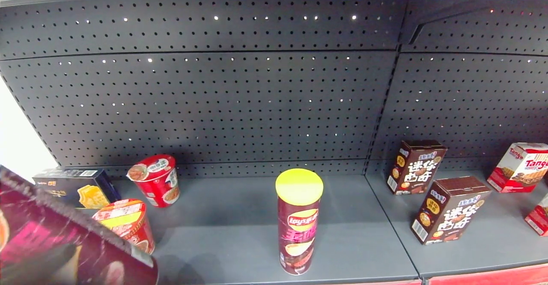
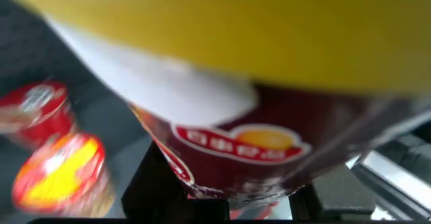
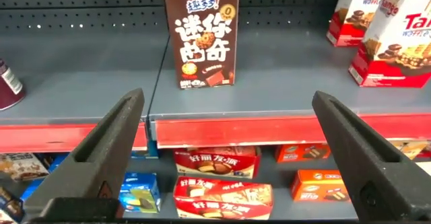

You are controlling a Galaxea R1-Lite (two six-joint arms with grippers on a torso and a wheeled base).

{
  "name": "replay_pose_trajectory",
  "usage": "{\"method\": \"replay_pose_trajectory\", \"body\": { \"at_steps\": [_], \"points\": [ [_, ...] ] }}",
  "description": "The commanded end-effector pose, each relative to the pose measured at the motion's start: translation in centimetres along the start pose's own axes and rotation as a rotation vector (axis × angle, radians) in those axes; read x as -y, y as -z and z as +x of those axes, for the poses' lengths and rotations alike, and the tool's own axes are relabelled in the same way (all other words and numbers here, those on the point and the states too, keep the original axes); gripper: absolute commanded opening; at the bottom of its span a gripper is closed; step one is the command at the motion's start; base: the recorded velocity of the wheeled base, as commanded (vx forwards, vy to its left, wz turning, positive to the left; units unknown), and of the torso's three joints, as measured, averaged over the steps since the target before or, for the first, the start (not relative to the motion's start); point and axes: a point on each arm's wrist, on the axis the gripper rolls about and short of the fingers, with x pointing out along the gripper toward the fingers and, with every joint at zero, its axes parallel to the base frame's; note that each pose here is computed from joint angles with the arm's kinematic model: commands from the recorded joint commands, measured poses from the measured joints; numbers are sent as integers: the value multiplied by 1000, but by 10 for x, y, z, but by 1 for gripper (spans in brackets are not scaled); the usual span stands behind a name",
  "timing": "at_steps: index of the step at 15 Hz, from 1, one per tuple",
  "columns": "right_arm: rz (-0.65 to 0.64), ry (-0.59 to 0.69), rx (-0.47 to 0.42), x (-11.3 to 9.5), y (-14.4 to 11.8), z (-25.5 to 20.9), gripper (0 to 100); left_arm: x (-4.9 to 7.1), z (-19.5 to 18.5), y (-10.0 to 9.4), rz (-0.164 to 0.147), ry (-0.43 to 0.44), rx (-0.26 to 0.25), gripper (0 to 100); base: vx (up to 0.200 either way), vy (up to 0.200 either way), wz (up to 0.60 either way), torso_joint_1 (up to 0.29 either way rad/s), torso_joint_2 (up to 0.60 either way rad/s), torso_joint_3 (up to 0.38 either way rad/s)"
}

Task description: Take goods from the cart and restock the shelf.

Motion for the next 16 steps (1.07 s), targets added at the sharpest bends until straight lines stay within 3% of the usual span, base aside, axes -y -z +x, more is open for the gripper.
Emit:
{"method": "replay_pose_trajectory", "body": {
  "at_steps": [1,5,7,8,10,11,13,14,15,16],
  "points": [
    [-1,0,-2,0,0,0,100,-38,75,-16,-58,83,-70,0,0,0,0,0,0,0],
    [1,-1,-2,0,0,0,100,-82,141,-23,-45,145,-48,0,0,0,0,0,0,0],
    [1,0,-2,0,0,0,100,-91,160,-16,-43,169,-55,0,0,0,0,0,0,0],
    [-1,0,-2,0,0,0,100,-101,173,-5,-48,173,-70,0,0,0,0,0,0,0],
    [1,-1,-2,0,0,0,100,-112,180,4,-73,217,-95,0,0,0,0,0,0,0],
    [1,0,-2,0,0,0,100,-116,186,9,-70,220,-107,0,0,0,0,0,0,0],
    [1,-1,-2,0,0,0,100,-128,198,19,-17,220,-126,0,0,0,0,0,0,0],
    [1,-1,-2,0,0,0,100,-136,209,29,36,227,-144,0,0,0,0,0,0,0],
    [1,0,-2,0,0,0,100,-140,215,30,67,236,-142,0,0,0,0,0,0,0],
    [1,-1,-2,0,0,0,100,-144,222,33,71,241,-147,0,0,0,0,0,0,0]
  ]
}}
